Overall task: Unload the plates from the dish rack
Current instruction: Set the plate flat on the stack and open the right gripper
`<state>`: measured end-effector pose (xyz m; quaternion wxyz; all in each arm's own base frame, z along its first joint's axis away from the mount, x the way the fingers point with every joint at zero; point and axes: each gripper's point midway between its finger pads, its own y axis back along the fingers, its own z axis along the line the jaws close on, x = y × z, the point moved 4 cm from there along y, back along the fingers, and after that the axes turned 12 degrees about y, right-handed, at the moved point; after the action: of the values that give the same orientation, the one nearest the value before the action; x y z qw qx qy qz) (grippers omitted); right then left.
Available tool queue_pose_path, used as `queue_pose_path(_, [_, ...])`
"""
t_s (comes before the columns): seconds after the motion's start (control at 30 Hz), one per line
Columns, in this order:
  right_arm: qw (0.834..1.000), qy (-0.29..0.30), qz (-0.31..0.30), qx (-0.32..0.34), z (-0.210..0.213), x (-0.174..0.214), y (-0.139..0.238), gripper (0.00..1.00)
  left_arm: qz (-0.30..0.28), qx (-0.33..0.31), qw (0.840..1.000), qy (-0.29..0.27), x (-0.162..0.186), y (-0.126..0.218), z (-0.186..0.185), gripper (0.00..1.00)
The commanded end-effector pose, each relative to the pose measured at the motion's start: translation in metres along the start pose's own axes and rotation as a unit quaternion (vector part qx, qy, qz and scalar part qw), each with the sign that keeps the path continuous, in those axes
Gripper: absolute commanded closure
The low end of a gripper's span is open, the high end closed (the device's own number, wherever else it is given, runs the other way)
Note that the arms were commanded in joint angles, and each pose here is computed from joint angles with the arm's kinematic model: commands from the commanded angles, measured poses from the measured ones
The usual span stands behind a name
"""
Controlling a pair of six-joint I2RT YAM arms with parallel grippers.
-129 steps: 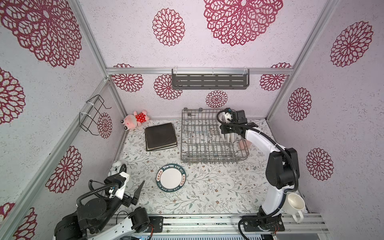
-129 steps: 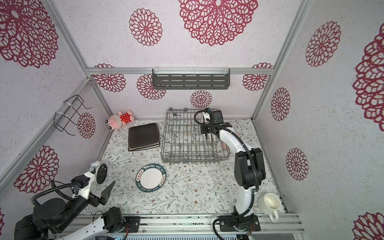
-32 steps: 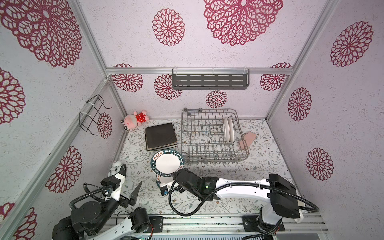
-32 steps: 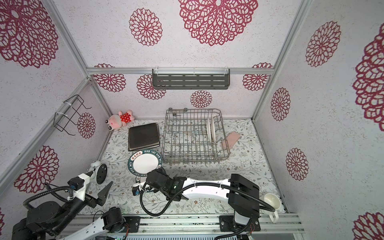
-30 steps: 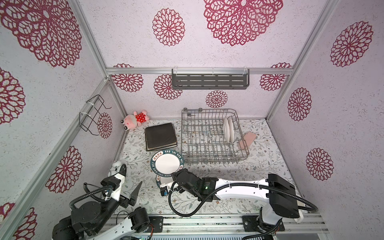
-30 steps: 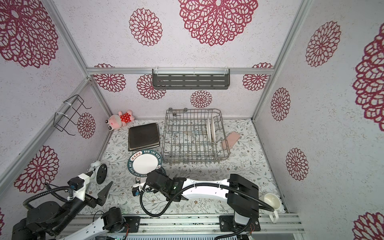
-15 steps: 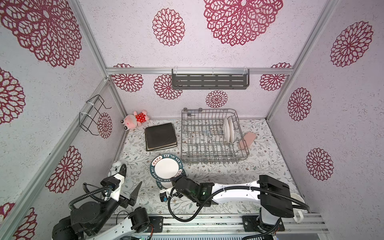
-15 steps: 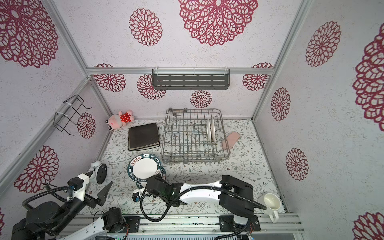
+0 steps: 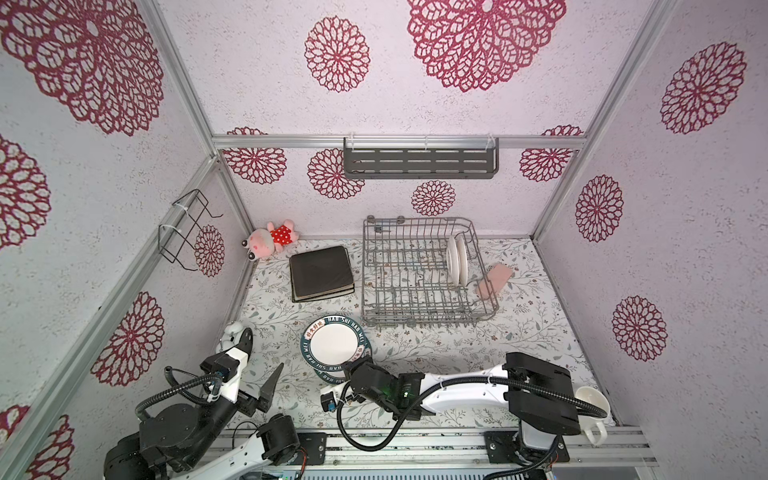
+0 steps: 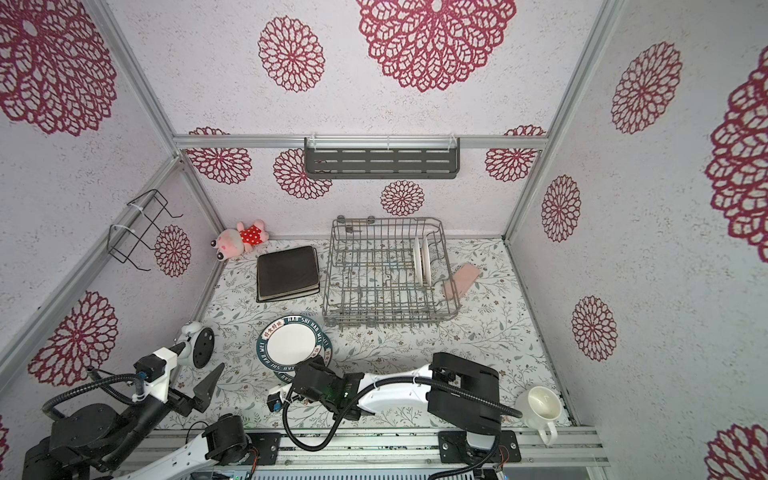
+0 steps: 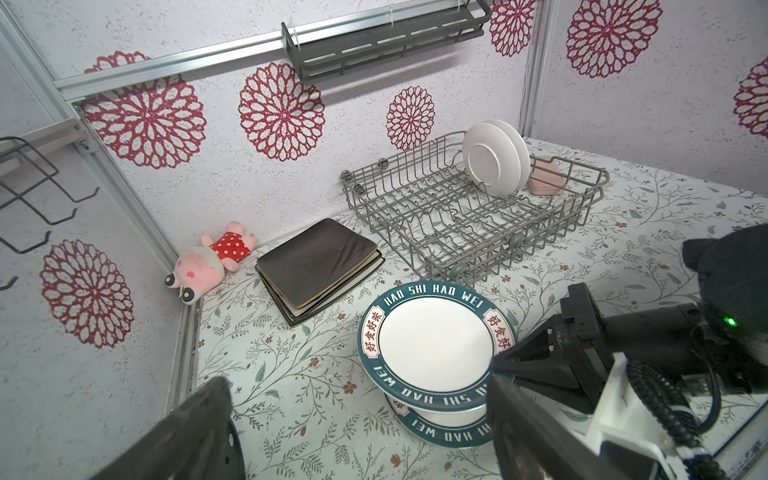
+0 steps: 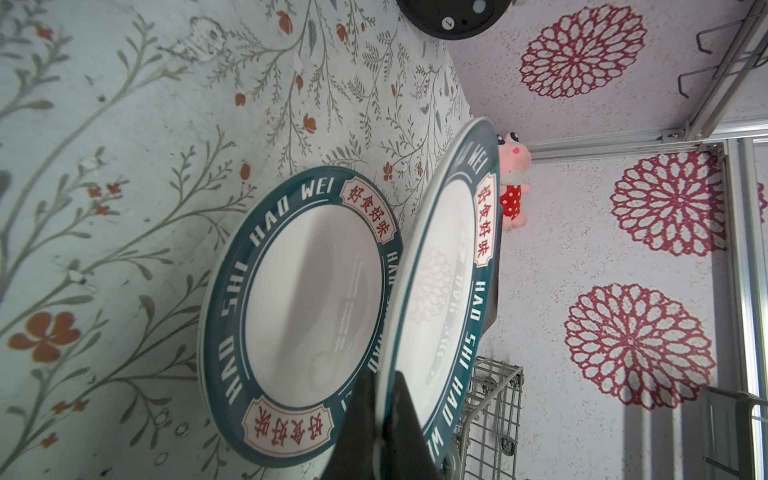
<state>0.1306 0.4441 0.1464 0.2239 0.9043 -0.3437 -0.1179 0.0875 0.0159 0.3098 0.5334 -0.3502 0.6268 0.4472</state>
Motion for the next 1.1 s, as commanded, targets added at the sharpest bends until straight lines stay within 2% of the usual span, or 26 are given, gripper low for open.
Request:
queue_pose_path(0.0, [0.999,-0.015,0.008,0.038,-0.015,-0.002,0.003,1.00,-0.012,0.006,1.000,0.005,-0.003,0.000,0.000,0.03])
queue_pose_path(0.2, [0.999,0.016,0.021,0.033,-0.001,0.003,-0.002,1.00,-0.013,0.006,1.000,0.005,-0.003,0.000,0.000,0.03])
queue_pose_path(1.07, [0.999,0.029,0.034,0.012,0.021,0.006,-0.010,1.00,-0.015,0.007,1.000,0.007,-0.004,0.000,0.000,0.03])
